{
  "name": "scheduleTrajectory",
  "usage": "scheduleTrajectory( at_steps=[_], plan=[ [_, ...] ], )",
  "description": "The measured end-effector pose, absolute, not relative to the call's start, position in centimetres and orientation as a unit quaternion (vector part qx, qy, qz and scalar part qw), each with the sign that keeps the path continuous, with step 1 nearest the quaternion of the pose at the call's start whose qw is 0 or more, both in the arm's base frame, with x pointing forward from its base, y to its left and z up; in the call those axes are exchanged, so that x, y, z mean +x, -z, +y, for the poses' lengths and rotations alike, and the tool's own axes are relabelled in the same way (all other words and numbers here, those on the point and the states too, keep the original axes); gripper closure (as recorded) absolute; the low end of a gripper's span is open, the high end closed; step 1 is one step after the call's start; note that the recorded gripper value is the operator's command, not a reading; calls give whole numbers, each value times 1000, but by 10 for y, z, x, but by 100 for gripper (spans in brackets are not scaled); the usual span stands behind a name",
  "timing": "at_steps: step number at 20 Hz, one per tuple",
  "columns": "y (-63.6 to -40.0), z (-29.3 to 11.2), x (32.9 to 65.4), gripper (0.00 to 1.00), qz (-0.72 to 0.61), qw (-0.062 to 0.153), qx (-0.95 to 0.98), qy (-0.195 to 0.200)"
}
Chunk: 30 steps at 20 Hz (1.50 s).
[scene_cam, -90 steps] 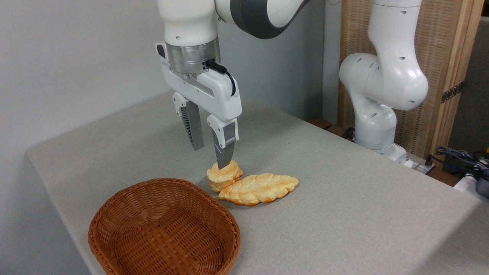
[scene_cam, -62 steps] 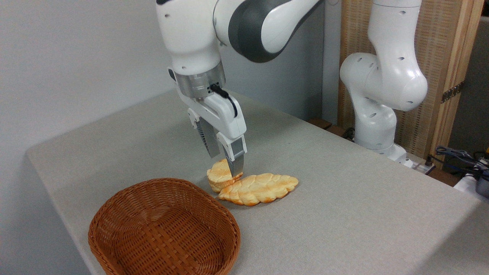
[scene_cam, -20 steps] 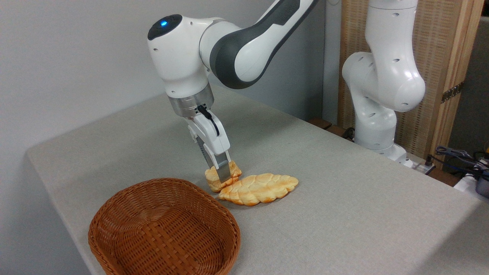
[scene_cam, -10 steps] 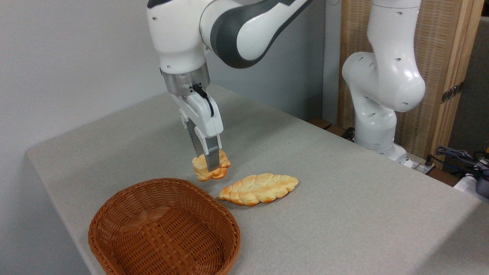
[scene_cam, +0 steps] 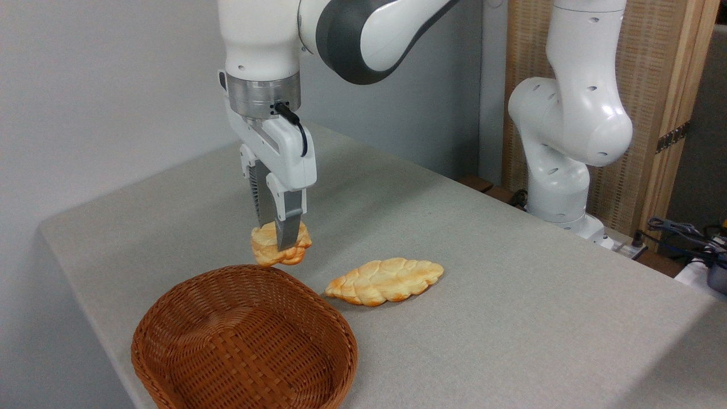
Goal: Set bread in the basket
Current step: 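Lift the roll and carry it over the wicker basket, then lower the roll into the basket and open the gripper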
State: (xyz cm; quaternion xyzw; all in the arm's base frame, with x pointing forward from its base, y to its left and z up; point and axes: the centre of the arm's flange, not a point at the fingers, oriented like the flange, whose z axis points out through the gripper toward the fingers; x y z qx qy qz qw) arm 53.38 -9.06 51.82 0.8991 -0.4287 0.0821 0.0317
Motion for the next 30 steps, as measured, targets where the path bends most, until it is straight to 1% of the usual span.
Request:
scheduleTrajectory(
  at_steps=[4,8,11,12,13,14,15,17,20,23,30],
  plan=[
    [-519,-83,548,36,-416,17,901,-123],
    [-512,-81,561,36,-410,6,900,-148],
    [-503,-82,570,35,-407,-2,899,-161],
    [-498,-82,573,33,-406,-4,899,-163],
    [-493,-83,576,27,-406,-6,899,-165],
    [-487,-83,579,18,-405,-7,899,-165],
    [-480,-84,582,15,-404,-8,900,-166],
    [-469,-84,588,0,-402,-9,900,-166],
    [-455,-85,594,0,-401,-12,901,-167],
    [-448,-86,596,0,-401,-13,901,-165],
    [-447,-86,597,0,-401,-13,901,-165]
  ],
)
